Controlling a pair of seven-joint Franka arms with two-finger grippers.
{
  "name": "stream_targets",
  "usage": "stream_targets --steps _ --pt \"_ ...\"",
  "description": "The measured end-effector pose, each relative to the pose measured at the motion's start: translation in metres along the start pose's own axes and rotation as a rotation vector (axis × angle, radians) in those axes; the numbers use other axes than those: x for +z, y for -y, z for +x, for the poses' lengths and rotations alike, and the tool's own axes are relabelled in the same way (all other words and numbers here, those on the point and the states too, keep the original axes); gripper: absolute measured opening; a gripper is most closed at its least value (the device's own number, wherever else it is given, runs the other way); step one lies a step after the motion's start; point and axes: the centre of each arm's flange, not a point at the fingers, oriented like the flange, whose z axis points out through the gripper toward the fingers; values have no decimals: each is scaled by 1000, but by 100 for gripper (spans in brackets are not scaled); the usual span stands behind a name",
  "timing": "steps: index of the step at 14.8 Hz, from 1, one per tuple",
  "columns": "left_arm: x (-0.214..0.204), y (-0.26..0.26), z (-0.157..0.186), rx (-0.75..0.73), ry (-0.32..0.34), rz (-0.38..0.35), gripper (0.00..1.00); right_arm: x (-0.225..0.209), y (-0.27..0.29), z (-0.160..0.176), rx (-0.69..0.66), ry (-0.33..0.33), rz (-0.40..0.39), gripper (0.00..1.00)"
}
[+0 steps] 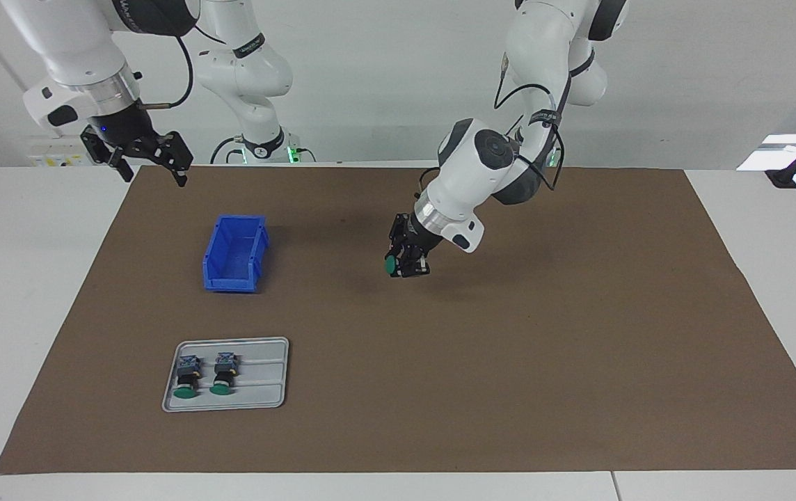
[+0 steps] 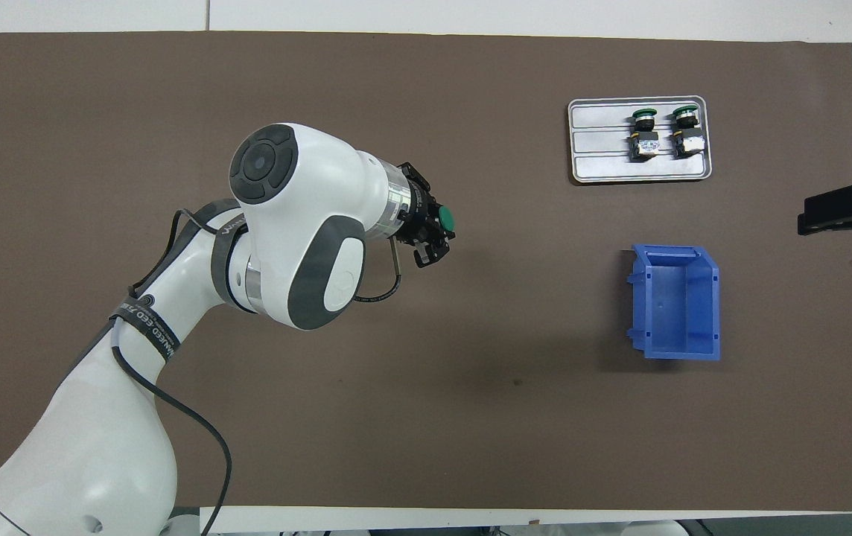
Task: Place and press button with both arms
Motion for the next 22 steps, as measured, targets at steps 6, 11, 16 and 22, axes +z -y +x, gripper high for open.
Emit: stream_targets --steps 6,11,16,22 --pt "2 -24 41 61 238 82 38 0 0 0 0 0 0 99" --pt "7 -12 68 109 338 101 38 0 0 0 0 0 0 99" --pt "4 -14 76 209 392 74 38 0 0 0 0 0 0 99" --pt "3 -11 73 263 406 82 38 0 0 0 0 0 0 99"
